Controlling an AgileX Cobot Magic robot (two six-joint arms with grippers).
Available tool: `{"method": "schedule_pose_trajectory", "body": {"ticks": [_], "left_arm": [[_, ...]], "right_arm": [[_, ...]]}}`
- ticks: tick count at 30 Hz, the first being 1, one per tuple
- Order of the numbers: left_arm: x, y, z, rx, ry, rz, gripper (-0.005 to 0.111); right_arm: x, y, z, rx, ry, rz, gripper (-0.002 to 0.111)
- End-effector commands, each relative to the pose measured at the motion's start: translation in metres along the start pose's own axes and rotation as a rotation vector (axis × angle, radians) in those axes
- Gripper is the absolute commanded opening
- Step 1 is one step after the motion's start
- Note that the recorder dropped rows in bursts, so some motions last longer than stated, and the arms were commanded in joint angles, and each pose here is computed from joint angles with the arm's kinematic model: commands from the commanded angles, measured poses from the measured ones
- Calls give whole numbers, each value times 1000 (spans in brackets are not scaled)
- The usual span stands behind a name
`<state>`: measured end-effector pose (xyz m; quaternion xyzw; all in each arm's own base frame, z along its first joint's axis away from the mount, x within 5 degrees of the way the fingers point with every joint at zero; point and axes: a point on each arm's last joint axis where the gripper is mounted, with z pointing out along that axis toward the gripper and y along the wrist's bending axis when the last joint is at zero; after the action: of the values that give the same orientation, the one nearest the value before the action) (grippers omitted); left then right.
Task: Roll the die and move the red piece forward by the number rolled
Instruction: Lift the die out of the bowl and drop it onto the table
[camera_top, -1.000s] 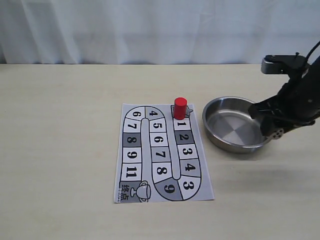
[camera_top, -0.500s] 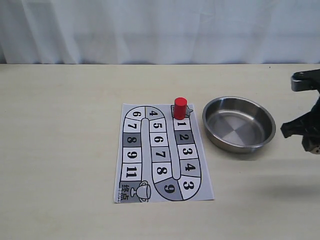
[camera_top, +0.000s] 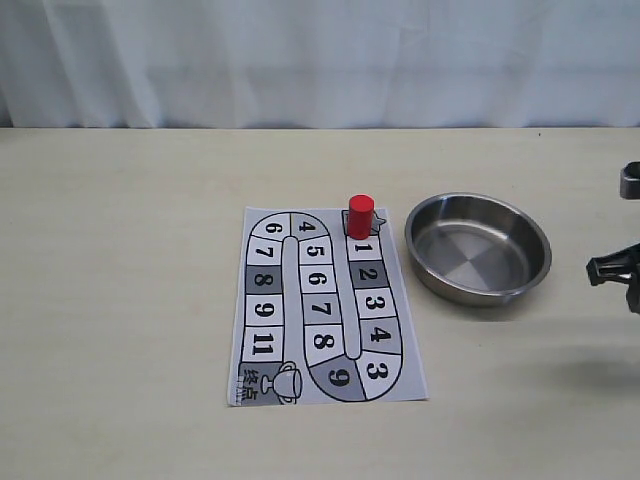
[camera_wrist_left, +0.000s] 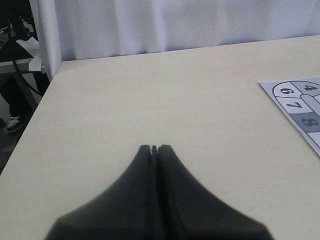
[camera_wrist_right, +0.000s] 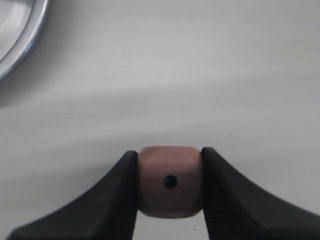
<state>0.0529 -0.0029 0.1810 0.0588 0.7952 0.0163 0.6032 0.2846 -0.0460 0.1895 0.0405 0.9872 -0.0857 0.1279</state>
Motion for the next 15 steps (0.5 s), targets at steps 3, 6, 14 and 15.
{"method": "schedule_pose_trajectory", "body": {"ticks": [3, 6, 14, 15], "left_arm": [[0, 0, 0, 0, -9, -9, 0], [0, 0, 0, 0, -9, -9, 0], [0, 0, 0, 0, -9, -9, 0], [0, 0, 0, 0, -9, -9, 0]], "right_arm": [[0, 29, 22, -227, 50, -69, 17], [0, 52, 26, -470, 61, -70, 44], [-2, 60, 27, -561, 60, -74, 89], [-1, 58, 28, -532, 65, -67, 87]]}}
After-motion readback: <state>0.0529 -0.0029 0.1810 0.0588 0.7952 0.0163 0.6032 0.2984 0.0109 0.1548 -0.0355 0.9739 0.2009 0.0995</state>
